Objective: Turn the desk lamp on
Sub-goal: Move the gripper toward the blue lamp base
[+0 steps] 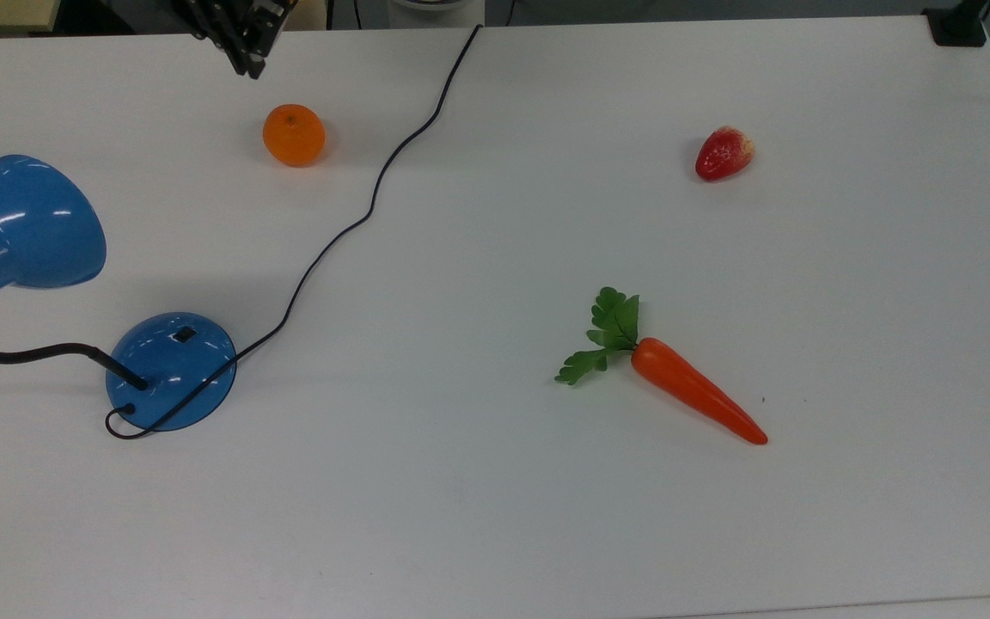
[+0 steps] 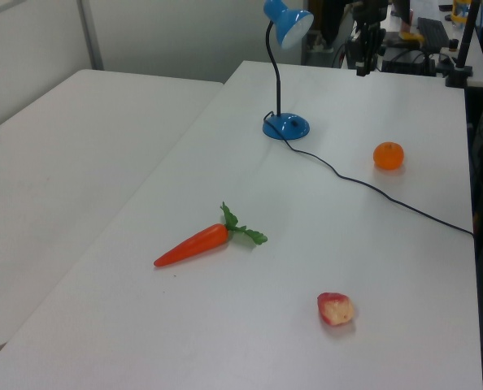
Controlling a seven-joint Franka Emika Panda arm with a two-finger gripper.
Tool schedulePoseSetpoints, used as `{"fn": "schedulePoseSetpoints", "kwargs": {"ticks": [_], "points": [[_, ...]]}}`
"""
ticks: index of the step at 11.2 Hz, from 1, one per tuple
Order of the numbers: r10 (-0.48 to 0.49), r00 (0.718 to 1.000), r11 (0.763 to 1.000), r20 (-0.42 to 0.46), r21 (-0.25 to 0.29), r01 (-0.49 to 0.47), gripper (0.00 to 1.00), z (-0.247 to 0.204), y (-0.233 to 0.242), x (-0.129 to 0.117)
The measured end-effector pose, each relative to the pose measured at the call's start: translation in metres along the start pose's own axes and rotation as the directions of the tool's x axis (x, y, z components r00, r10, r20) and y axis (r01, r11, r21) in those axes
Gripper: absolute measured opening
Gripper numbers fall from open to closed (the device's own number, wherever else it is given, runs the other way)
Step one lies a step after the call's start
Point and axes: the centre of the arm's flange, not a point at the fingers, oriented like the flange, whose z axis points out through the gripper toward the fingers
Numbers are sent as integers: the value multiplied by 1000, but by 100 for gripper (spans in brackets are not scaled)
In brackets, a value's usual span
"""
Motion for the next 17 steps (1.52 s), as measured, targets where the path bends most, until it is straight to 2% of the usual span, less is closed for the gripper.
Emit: {"fn": "schedulePoseSetpoints", "kwargs": {"ticks": [1,4,7,9,17], "points": [[8,999,1000,-34,9,-8,2,-3,3,4],[52,991,997,-123,54,-46,1,-9,17,16],[73,984,996,-162,64,-63,1,-6,25,25],[90,978,995,-190,63,-79,1,3,30,35],[218,921,976,-322,85,-201,1,68,28,87]]}}
